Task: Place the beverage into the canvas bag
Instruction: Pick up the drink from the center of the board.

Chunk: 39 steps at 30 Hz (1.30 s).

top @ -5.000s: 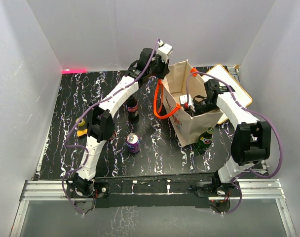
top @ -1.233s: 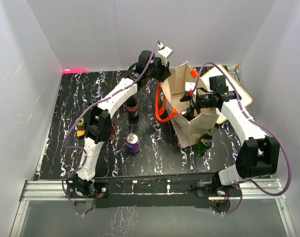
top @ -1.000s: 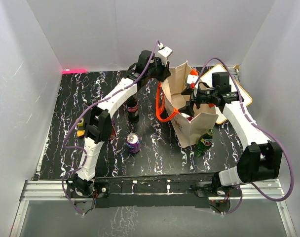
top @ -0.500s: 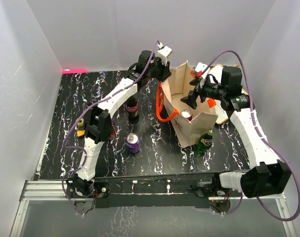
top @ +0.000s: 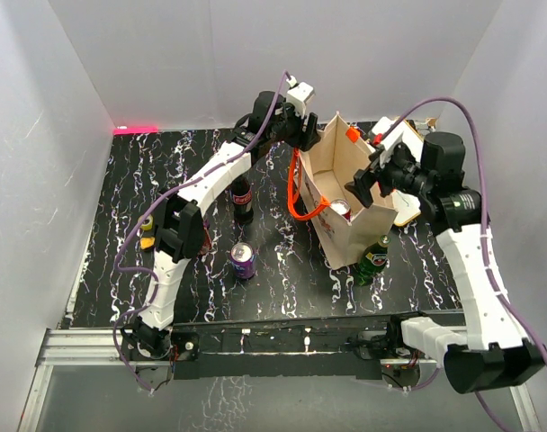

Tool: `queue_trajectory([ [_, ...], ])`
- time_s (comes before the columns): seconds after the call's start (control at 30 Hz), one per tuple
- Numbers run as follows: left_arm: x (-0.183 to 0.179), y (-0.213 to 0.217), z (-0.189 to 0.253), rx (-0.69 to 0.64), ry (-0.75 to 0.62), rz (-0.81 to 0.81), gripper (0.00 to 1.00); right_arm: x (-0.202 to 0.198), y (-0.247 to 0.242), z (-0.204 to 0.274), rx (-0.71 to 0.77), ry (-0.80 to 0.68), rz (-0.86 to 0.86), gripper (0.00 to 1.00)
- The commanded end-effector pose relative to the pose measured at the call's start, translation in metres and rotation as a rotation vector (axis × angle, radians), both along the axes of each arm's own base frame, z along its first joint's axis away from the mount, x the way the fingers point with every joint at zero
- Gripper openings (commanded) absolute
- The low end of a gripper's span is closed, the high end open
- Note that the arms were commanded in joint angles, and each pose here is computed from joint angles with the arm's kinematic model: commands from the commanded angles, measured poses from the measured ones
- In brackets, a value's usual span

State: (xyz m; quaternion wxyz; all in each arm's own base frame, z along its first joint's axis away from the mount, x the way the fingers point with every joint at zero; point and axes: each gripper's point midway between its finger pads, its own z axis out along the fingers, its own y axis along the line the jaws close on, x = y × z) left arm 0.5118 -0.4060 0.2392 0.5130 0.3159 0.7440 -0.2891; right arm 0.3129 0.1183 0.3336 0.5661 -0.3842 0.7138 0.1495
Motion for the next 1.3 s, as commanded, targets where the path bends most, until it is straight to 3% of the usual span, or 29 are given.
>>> queue_trajectory([
  [0.0,-0.018,0.005,0.088,-0.099,-0.111,0.002,0.68,-0.033,-0.015,0.027,-0.028,-0.025,-0.072,0.95],
  [0.27,-0.022,0.004,0.106,-0.121,-0.140,0.007,0.78,-0.083,-0.031,0.008,-0.033,0.117,-0.160,0.94],
  [0.6,-0.027,0.008,0.113,-0.113,-0.153,0.025,0.82,-0.119,-0.054,-0.039,-0.062,0.301,-0.309,0.89],
  [0.9,-0.032,0.006,0.108,-0.105,-0.140,0.010,0.83,-0.105,-0.074,-0.091,-0.166,0.323,-0.389,0.84],
  [1.03,-0.033,0.004,0.108,-0.108,-0.137,0.004,0.83,-0.109,-0.068,-0.099,-0.159,0.286,-0.334,0.81],
  [1.27,-0.043,-0.003,0.100,-0.069,-0.150,-0.022,0.83,-0.111,-0.070,-0.121,-0.130,0.340,-0.384,0.78],
])
